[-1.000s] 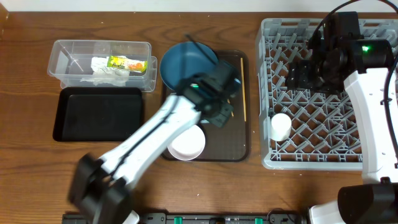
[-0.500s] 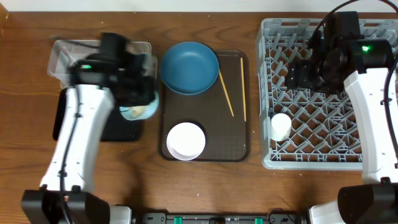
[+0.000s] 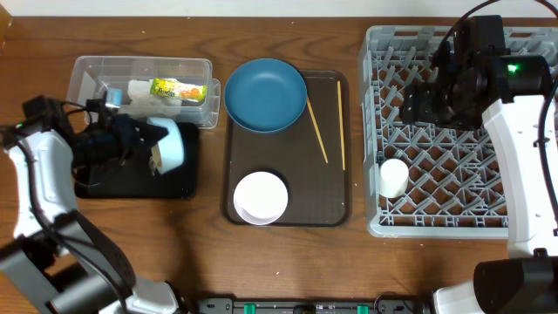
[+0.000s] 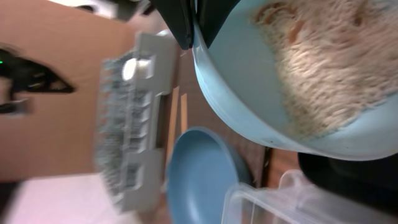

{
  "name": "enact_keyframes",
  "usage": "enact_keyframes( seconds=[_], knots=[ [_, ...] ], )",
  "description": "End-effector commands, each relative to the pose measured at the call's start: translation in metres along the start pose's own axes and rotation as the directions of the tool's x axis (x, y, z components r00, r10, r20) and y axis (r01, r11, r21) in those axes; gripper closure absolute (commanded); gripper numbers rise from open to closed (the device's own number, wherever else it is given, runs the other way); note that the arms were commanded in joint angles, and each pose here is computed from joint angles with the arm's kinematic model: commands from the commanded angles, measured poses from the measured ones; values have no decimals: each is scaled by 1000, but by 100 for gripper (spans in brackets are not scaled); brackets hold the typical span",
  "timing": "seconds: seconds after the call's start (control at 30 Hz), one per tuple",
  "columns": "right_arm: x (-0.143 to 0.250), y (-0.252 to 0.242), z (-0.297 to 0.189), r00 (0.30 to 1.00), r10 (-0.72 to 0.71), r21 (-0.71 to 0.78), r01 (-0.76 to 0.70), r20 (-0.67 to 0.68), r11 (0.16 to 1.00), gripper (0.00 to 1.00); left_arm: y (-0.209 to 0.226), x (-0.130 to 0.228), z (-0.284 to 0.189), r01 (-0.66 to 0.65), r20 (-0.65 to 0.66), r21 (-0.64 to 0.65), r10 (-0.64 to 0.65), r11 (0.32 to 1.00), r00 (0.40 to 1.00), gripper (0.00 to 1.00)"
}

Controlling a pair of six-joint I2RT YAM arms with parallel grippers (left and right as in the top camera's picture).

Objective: Sort waste into correct bins and load items into the dishwasher rack
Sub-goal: 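Tip the light-blue bowl over the black tray to dump the rice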

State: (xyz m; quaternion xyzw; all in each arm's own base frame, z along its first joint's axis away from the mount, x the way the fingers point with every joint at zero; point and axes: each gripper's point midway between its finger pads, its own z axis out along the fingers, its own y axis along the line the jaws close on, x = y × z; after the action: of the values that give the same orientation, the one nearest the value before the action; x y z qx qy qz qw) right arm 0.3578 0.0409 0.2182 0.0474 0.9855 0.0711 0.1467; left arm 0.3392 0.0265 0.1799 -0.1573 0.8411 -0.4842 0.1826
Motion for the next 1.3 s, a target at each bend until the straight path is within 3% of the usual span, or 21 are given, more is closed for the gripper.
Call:
enact_keyframes(
  seconds=[0.0,0.2,0.9,1.27],
  knots=[
    [-3,0,-3,1000,-6,-3,6,10,1000,18,-15,-15,-9,22,60,220,-36,975,998,94],
    [-2,0,-3,1000,-6,-3,6,9,1000,18,-4,-37,-27,118,112,413,-179,903,977,94],
    [-1,0,-2,1000,-6,-1,6,3,1000,18,12,-41,-33,293,65,431,-353,854,933,94],
    [0,-1,-2,1000,-5,0,5,-1,1000,18,12,-40,-33,467,-20,435,-510,770,860,94]
  ],
)
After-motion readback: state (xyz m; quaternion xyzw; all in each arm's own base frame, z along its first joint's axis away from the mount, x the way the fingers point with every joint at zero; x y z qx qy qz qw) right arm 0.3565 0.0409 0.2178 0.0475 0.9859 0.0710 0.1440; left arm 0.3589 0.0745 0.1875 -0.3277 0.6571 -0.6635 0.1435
